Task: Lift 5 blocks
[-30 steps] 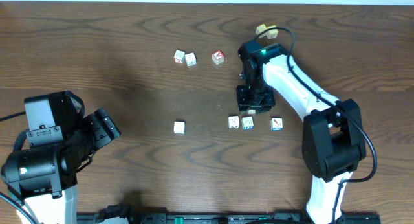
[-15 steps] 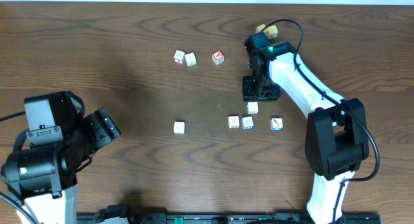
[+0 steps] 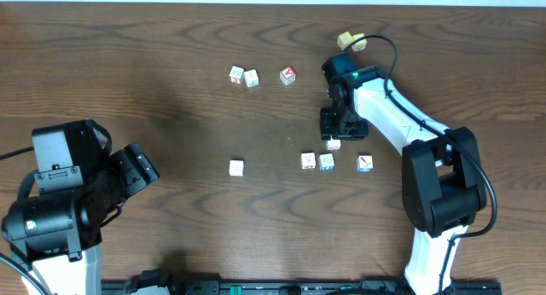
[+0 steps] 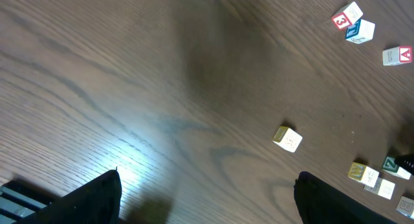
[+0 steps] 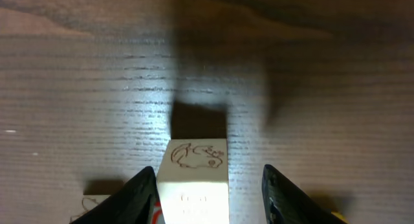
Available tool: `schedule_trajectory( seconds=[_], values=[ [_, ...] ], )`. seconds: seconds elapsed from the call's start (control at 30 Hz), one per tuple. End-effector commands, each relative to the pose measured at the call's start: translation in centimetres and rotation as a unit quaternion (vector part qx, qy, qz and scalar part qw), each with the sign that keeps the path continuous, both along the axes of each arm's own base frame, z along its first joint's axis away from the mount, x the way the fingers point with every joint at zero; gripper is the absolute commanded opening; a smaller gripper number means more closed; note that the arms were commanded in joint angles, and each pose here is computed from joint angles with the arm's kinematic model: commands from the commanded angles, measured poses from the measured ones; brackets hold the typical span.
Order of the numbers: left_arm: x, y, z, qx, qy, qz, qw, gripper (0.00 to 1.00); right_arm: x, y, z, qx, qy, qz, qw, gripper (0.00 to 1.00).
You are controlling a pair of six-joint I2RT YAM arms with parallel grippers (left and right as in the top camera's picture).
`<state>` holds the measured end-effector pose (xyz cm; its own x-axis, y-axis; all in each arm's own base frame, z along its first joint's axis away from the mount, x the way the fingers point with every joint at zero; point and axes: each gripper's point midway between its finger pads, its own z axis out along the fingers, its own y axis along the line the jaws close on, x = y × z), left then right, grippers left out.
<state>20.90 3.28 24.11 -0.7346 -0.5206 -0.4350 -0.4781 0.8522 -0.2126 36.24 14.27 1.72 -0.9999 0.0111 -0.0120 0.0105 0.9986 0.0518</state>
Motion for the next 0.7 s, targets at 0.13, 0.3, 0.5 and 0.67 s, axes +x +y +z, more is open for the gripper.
schedule_trajectory(
  seconds=[0.13,0.3,0.5,0.67],
  values=[
    [0.0,0.2,0.3,0.005,-0.002,0.006,1.0,0.86,-0.2,-0.4,-0.5,-0.01,0.002,-0.006,1.0,0.38],
    [0.0,0.2,0.3,0.005,-0.002,0.006,1.0,0.86,-0.6,-0.6,-0.6,-0.013,0.01,-0.005,1.0,0.31],
    [0.0,0.2,0.3,0.005,-0.002,0.006,1.0,0.86,-2.0,-1.1,-0.6,-0.024,0.039,-0.005,0.999,0.27],
    [0.0,0.2,0.3,0.005,-0.002,0.006,1.0,0.86,-3.6,-1.8,-0.4,-0.04,0.07,-0.005,0.997,0.26]
  ],
)
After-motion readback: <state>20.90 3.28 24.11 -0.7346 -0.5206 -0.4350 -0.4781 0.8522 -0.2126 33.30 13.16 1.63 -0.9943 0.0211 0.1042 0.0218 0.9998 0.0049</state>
